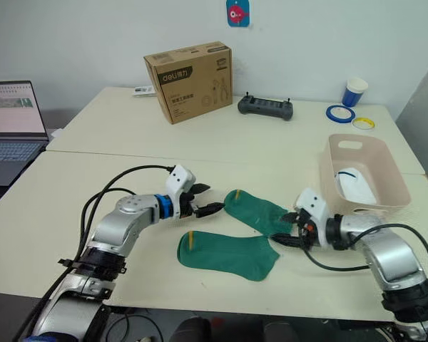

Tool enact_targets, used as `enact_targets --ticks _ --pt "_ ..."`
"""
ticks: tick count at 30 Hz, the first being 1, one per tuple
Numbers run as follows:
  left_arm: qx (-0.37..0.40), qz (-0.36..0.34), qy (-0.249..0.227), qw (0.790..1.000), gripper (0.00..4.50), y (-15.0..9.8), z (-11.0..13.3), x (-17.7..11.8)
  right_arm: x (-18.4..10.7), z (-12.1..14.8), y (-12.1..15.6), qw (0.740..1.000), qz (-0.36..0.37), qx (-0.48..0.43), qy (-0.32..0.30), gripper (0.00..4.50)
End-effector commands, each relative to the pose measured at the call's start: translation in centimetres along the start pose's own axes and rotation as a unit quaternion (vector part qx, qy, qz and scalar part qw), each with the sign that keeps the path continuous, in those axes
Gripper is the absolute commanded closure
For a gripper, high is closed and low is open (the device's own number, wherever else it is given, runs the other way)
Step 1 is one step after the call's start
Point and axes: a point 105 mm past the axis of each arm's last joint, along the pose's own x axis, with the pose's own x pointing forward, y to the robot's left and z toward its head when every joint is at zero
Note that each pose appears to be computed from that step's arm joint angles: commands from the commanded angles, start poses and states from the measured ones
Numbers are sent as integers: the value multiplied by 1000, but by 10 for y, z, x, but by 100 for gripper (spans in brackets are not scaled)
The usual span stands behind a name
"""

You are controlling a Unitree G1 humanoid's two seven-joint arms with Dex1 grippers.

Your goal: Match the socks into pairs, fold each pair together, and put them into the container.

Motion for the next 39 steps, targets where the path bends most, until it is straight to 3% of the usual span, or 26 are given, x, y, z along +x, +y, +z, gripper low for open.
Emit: enact_targets --ticks 1,4,8,14,18,28,35,39 --pt "25 -12 0 1000 0 -2 4 9 -16 14 -5 1000 -22 -2 -19 3" --pt "24 -18 15 999 0 -5 -2 18 -19 4 -22 996 -83 12 -5 3" --pt "22 -20 22 999 125 -5 -5 22 -13 -12 -32 991 -131 22 15 0" --pt "24 -29 21 999 327 -5 -2 26 -11 -32 -28 991 -129 24 41 0" --pt "25 -31 21 999 449 -5 -2 28 -5 -31 -23 992 -116 33 26 87" --pt "19 -23 10 1000 450 -2 4 21 -2 -15 -23 994 -103 34 -4 447" --pt "-17 18 -22 999 450 0 22 -14 -7 19 -23 997 -61 -2 -41 447" --pt "-58 45 -26 997 450 -10 29 -44 -12 33 1 998 27 31 -58 447"
